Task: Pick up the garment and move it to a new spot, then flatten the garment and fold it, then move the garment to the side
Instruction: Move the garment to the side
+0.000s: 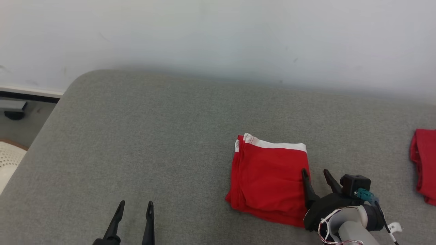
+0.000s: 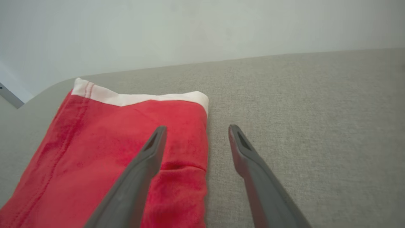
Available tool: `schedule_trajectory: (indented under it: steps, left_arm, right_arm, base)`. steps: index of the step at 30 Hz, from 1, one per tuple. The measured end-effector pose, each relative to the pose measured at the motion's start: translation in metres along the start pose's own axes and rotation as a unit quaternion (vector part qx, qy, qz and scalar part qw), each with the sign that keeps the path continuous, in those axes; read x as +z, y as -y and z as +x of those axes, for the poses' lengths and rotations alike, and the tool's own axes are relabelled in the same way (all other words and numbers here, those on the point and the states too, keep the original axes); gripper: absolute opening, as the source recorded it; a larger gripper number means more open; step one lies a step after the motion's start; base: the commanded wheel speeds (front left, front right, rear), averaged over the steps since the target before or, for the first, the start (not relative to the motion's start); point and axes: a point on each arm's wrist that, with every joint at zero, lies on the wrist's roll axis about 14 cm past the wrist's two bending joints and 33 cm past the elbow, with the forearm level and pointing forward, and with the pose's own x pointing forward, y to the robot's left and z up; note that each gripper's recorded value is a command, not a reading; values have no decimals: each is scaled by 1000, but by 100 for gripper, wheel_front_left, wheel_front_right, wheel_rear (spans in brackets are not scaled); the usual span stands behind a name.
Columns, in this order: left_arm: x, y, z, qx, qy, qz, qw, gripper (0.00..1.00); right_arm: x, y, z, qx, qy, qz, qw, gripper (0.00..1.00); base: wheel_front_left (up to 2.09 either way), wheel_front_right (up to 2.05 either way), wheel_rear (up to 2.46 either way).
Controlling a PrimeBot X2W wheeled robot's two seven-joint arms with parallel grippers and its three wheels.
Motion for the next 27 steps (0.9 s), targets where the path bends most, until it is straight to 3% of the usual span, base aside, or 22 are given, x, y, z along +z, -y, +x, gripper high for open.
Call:
schedule_trajectory:
  steps: [8,12,14,20,27]
  left_arm:
    - [-1,-7,-2,16,-3,-3,1000,100]
    - [-3,-10,-3,22,-8,-3,1000,100]
    - [-3,-11,-3,24,-8,-3,1000,100]
    - [-3,-13,-1,28,-6,-5,1000,100]
    - [-9,3,5,3,-15,-14,1000,100]
  right_arm:
    - [-52,-7,8,-5,-95,29,995,100]
    - [-58,-15,13,1,-110,52,993,98]
    - [-60,-19,13,7,-114,53,992,0]
    - [-53,-24,12,30,-105,20,994,0]
    - [-1,22,10,9,-31,-43,999,0]
  base:
    - [0,0,0]
    - [0,0,0]
    - [0,0,0]
    - [0,0,0]
    - [0,0,0]
